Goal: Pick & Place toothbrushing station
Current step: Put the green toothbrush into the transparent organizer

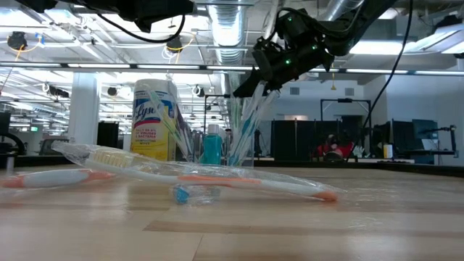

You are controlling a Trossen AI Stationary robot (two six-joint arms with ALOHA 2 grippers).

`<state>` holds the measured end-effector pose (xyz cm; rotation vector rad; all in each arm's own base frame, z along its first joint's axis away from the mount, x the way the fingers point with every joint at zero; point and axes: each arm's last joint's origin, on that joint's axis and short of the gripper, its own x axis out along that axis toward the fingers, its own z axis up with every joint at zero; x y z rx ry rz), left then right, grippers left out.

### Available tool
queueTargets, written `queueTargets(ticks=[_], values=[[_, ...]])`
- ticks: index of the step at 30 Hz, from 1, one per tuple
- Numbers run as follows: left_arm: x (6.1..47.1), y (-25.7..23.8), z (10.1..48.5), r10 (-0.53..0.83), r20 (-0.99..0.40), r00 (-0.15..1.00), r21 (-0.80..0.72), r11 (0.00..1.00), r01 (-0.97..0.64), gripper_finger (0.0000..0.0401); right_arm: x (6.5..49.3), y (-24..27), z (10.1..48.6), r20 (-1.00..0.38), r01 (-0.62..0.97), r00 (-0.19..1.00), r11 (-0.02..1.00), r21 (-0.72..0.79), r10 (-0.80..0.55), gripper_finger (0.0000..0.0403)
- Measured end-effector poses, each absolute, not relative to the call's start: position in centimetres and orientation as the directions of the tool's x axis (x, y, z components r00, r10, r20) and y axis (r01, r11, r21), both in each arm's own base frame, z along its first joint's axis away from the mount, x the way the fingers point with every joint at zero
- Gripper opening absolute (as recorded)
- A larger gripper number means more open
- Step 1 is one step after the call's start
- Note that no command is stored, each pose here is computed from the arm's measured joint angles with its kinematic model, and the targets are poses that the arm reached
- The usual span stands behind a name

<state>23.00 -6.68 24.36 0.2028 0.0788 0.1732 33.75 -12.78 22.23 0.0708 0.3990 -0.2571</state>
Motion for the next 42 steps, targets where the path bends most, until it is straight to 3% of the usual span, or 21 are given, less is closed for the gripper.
queueTargets(ticks=[25,42], values=[[23.00,-6.67,24.38,0.179,-0.059,0.982,0.206,0.965,-0.163,0.0008,33.67,-12.61,22.03,-0.417,0.268,0.880,0.962,0.044,-0.226,0.0017],[23.00,-6.68,24.38,0.179,-0.059,0.982,0.206,0.965,-0.164,0.0008,33.56,-12.55,21.94,-0.442,0.262,0.871,0.964,0.043,-0.217,0.0086]])
